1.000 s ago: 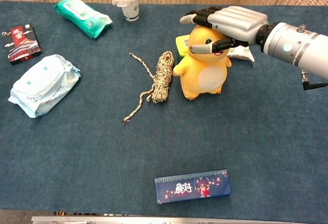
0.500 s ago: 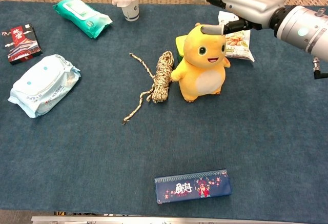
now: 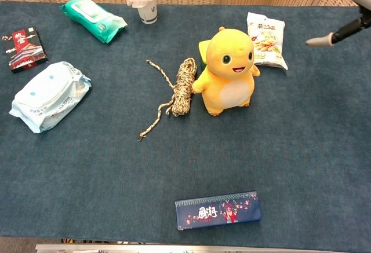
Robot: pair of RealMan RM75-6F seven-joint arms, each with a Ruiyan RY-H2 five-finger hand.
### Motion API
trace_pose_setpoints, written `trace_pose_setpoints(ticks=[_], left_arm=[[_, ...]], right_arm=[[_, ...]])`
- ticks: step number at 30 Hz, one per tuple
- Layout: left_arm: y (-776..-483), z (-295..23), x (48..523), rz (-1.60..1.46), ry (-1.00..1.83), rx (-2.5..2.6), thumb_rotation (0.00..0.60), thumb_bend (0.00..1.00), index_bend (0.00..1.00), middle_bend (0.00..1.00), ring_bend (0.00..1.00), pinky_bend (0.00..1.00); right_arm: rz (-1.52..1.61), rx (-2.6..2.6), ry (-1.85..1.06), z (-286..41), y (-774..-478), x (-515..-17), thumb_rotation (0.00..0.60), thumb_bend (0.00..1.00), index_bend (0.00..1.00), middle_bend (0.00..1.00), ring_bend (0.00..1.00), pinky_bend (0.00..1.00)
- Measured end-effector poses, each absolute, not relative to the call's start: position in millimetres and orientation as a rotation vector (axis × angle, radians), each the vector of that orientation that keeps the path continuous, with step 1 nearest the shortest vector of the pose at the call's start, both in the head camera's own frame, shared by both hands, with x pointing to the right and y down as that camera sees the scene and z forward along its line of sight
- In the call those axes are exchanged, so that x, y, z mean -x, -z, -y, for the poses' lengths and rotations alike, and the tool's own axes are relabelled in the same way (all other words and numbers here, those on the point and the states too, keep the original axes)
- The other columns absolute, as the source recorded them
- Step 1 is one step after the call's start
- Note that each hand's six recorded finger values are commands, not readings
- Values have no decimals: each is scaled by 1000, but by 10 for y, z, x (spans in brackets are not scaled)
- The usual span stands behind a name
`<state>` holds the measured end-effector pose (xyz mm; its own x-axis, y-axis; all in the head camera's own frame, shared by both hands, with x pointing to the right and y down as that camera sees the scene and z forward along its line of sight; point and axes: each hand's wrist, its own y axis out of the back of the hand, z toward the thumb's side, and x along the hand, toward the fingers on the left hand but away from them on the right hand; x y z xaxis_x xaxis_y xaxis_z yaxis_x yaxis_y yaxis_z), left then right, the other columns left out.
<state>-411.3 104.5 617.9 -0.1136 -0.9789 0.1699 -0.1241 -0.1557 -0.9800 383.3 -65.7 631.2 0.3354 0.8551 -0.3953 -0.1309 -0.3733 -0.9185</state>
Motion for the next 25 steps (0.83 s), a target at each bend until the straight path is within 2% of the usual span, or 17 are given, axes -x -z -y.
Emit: trace_pose_setpoints(ticks=[2, 11, 20, 25], left_arm=[[-6182, -1027, 4094, -1301, 1364, 1358, 411, 27, 155, 67, 7, 0], [-6182, -956, 3996, -1290, 1338, 1369, 418, 27, 155, 67, 7, 0], [-6159, -954, 3952, -1287, 1331, 1377, 417, 27, 155, 67, 7, 0], [-6175, -958, 3934, -1271, 1336, 1385, 420, 27, 155, 67, 7, 0]], right_arm=[[696, 1567, -1278, 554, -6289, -4022, 366, 0, 0, 45, 0, 0], [862, 1476, -1380, 160, -6123, -4633, 365, 0, 0, 45, 0, 0], [963, 1446, -1349, -230, -5982, -4838, 364, 0, 0, 45, 0, 0], [987, 1452, -1334, -302, -5957, -4843, 363, 0, 0, 45, 0, 0]])
